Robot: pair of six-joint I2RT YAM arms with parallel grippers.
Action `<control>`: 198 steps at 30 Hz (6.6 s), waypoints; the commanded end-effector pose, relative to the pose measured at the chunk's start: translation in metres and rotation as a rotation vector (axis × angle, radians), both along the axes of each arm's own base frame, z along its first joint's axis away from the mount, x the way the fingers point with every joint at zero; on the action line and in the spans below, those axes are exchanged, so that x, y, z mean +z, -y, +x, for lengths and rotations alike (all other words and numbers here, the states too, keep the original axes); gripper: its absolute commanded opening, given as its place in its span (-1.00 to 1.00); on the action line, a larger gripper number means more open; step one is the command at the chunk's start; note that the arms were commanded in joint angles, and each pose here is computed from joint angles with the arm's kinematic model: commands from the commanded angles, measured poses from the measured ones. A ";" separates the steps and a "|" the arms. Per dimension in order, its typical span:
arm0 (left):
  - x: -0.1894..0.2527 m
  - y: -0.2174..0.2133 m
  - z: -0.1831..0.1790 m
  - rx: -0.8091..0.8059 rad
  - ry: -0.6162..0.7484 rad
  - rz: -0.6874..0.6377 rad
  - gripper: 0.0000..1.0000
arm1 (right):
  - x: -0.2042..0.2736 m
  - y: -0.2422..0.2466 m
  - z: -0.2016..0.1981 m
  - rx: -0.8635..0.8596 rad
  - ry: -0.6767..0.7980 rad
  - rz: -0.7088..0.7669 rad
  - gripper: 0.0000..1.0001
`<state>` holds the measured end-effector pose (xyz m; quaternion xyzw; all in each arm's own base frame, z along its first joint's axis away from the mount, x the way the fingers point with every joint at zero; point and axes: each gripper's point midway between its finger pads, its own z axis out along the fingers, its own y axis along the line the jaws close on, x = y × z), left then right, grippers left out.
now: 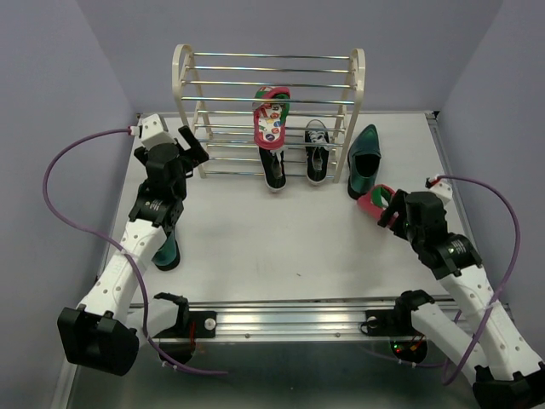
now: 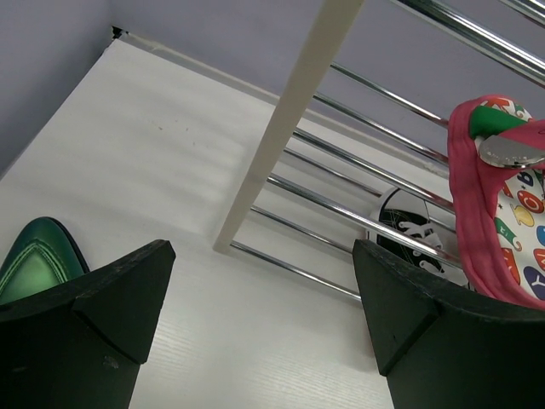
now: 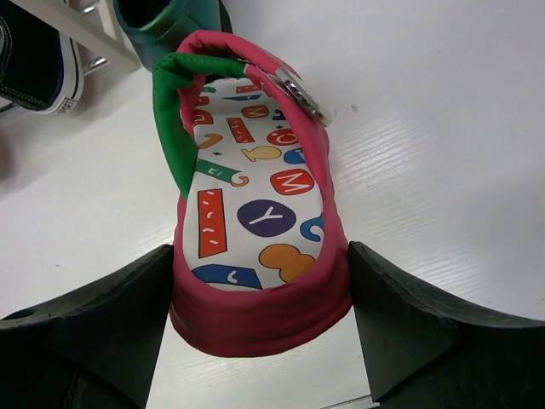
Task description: Place and organize the shoes onto the shoe shelf
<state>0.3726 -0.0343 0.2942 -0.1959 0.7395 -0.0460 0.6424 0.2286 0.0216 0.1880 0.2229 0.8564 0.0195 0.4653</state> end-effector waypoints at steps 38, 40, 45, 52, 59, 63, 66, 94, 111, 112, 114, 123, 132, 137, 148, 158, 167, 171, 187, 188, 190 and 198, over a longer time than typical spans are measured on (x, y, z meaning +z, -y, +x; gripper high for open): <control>0.014 -0.006 0.001 0.018 0.053 -0.028 0.98 | -0.131 -0.050 0.032 0.140 -0.288 0.009 1.00; 0.012 -0.007 0.002 0.022 0.045 -0.024 0.98 | -0.134 -0.049 0.036 0.134 -0.289 -0.018 1.00; 0.011 -0.009 0.003 0.033 0.041 -0.021 0.98 | -0.142 -0.053 0.035 0.128 -0.308 -0.071 1.00; 0.008 -0.011 0.006 0.042 0.033 -0.015 0.98 | -0.154 -0.041 0.027 0.022 -0.380 -0.173 1.00; 0.004 -0.014 0.010 0.045 0.015 0.003 0.98 | -0.136 -0.043 0.029 -0.025 -0.285 -0.120 -0.72; 0.006 -0.012 0.012 0.032 0.018 0.000 0.98 | -0.105 -0.033 0.025 -0.053 -0.167 -0.088 -0.99; 0.009 -0.011 0.013 0.023 0.027 0.002 0.98 | -0.073 -0.028 0.022 -0.043 -0.075 -0.069 -0.99; 0.045 0.001 0.077 -0.302 0.181 0.204 0.98 | 0.072 -0.163 0.027 0.850 0.158 0.093 -0.99; 0.027 0.028 0.116 -0.462 0.176 0.217 0.36 | 0.082 -0.174 0.096 0.716 0.206 0.045 -0.96; 0.027 0.028 0.117 -0.460 0.176 0.217 0.31 | 0.086 -0.176 0.100 0.718 0.225 0.047 -0.96; 0.024 0.027 0.117 -0.460 0.172 0.224 0.17 | 0.096 -0.180 0.106 0.710 0.256 0.058 -0.96; 0.022 0.025 0.108 -0.451 0.186 0.245 -0.18 | 0.115 -0.166 0.146 0.511 0.318 0.038 -0.95; 0.011 0.025 0.109 -0.453 0.174 0.242 -0.20 | 0.128 -0.183 0.195 0.453 0.365 0.033 -0.90; 0.010 0.023 0.109 -0.444 0.171 0.247 -0.31 | 0.133 -0.186 0.222 0.381 0.407 0.043 -0.86; 0.012 0.025 0.104 -0.456 0.179 0.255 -0.32 | 0.134 -0.193 0.252 0.317 0.419 0.056 -0.71; 0.009 0.021 0.105 -0.449 0.174 0.291 -0.33 | 0.136 -0.198 0.267 0.310 0.393 -0.011 -0.48; 0.009 0.020 0.106 -0.443 0.172 0.300 -0.33 | 0.143 -0.195 0.282 0.284 0.382 -0.073 -0.24; 0.007 0.020 0.106 -0.442 0.168 0.300 -0.34 | 0.132 -0.196 0.293 0.265 0.369 -0.100 -0.21; 0.004 0.018 0.105 -0.435 0.163 0.301 -0.34 | 0.103 -0.197 0.312 0.225 0.331 -0.143 1.00; 0.004 0.019 0.105 -0.437 0.163 0.303 -0.34 | 0.105 -0.196 0.312 0.226 0.335 -0.145 1.00; 0.004 0.019 0.104 -0.440 0.163 0.302 -0.34 | 0.106 -0.197 0.312 0.228 0.339 -0.144 1.00; 0.006 0.019 0.103 -0.438 0.166 0.303 -0.34 | 0.125 -0.207 0.297 0.336 0.368 -0.120 1.00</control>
